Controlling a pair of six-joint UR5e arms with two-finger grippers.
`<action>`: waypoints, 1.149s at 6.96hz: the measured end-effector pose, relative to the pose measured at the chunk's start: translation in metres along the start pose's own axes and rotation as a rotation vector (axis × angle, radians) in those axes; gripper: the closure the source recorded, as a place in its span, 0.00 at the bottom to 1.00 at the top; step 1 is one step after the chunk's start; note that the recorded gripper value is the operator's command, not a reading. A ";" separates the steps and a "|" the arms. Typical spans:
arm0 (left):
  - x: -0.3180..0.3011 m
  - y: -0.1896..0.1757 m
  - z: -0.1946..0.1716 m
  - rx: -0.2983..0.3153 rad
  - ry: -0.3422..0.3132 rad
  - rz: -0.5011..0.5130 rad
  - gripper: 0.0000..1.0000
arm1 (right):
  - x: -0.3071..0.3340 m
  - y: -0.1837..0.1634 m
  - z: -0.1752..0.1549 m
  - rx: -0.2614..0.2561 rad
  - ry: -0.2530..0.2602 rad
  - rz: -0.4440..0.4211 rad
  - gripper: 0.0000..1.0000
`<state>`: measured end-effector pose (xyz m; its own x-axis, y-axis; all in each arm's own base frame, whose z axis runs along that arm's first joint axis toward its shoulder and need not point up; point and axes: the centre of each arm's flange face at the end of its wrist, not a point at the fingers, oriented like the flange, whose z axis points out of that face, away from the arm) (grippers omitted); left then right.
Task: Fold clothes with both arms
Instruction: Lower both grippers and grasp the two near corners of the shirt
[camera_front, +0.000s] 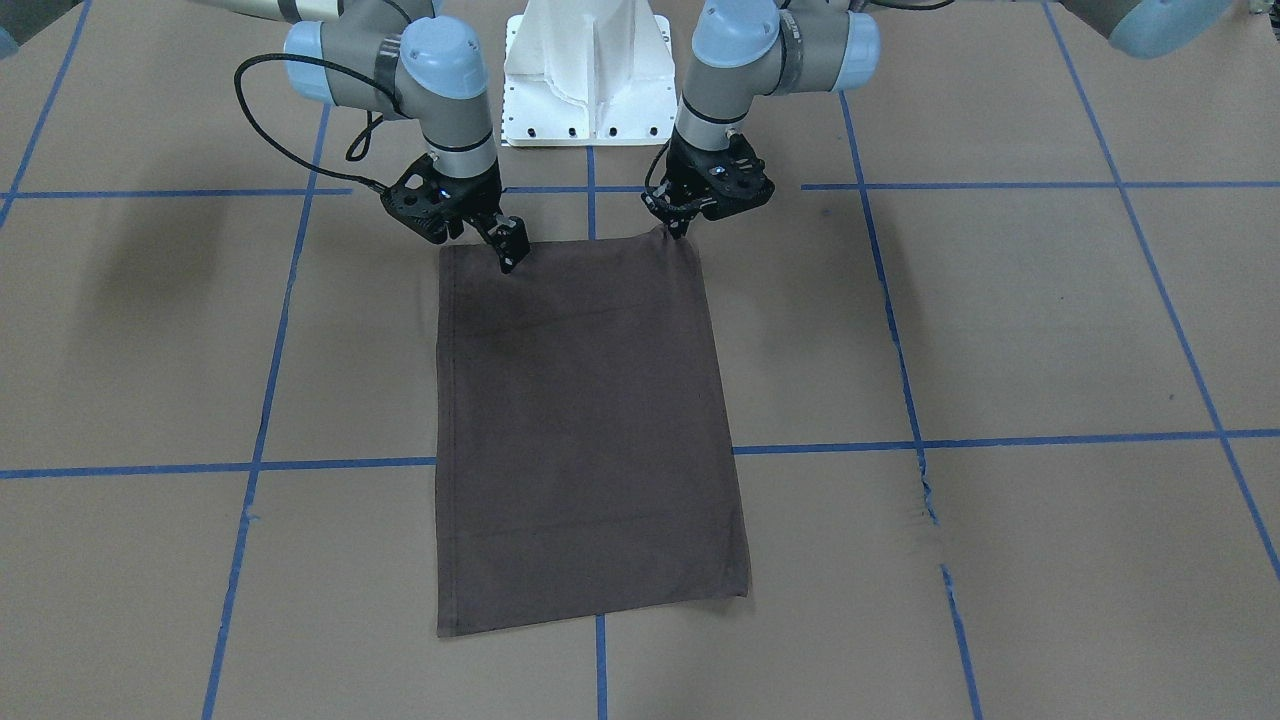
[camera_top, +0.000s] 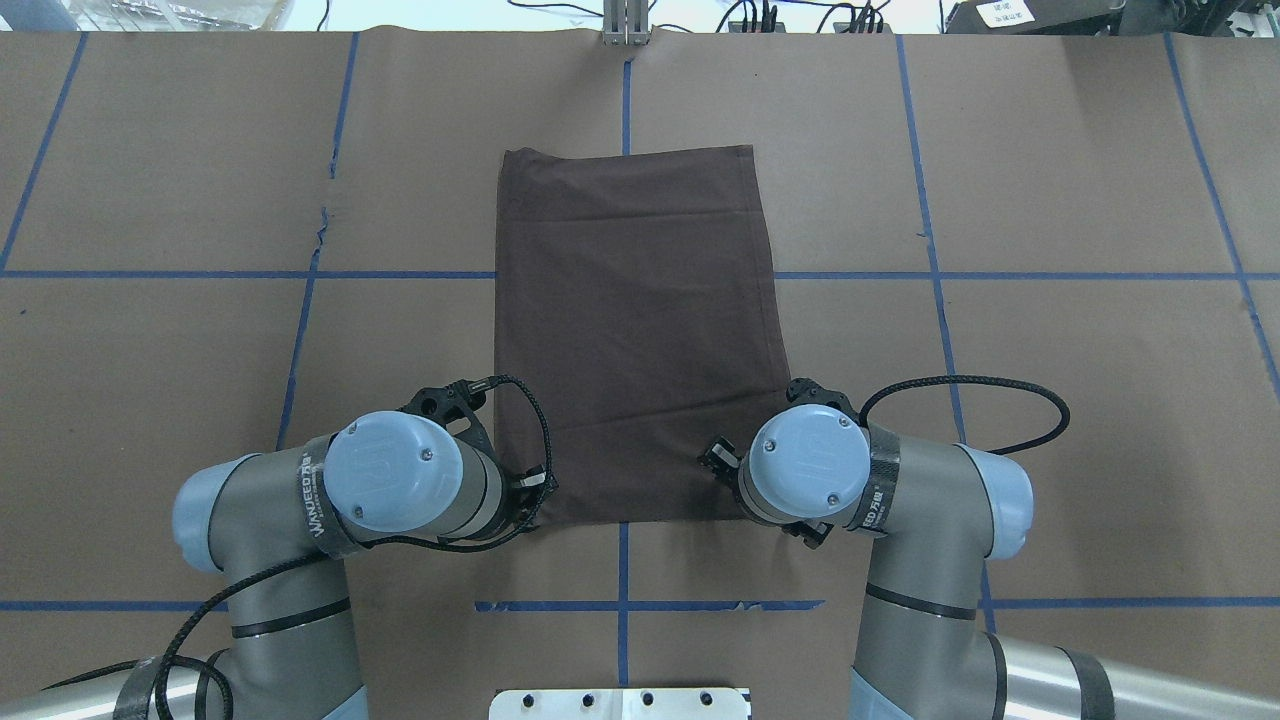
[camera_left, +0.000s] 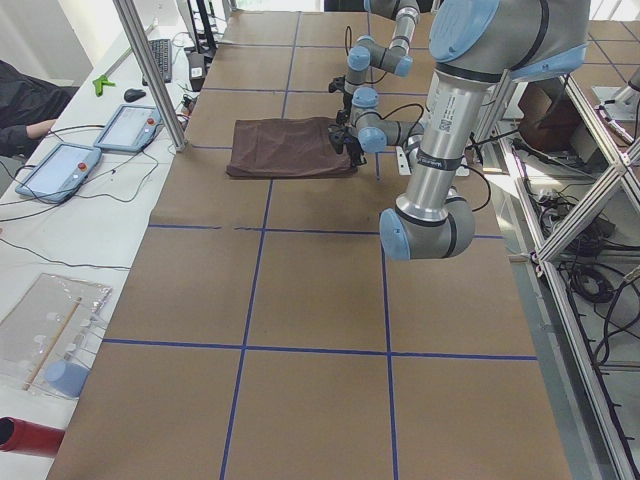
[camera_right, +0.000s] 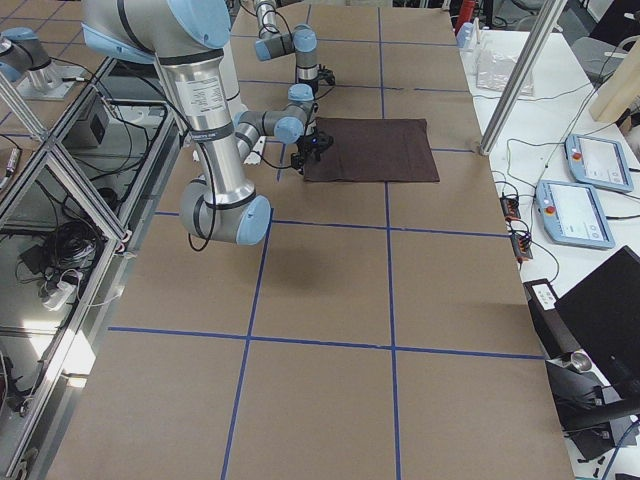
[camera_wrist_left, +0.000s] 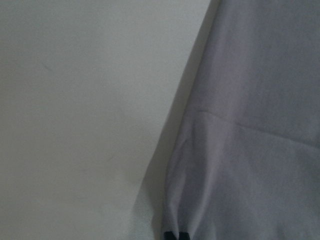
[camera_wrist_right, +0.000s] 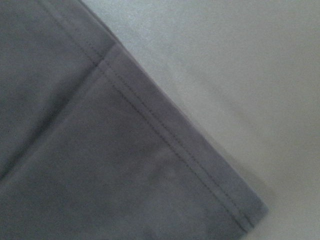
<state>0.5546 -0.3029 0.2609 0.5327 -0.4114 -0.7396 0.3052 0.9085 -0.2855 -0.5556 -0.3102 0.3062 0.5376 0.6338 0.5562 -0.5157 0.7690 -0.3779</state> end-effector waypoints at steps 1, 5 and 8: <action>0.000 0.000 0.000 0.000 0.000 -0.001 1.00 | 0.001 0.000 0.001 0.000 0.003 0.000 0.00; 0.000 0.000 -0.001 0.000 0.001 -0.001 1.00 | 0.006 0.002 0.006 0.002 0.017 -0.003 0.01; 0.001 0.000 -0.001 0.000 0.002 -0.001 1.00 | 0.005 0.003 0.008 0.002 0.018 -0.006 0.86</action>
<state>0.5543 -0.3029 0.2599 0.5307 -0.4119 -0.7407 0.3060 0.9081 -0.2858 -0.5594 -0.3056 0.3138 0.5525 0.6307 0.5450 -0.5140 0.7725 -0.3728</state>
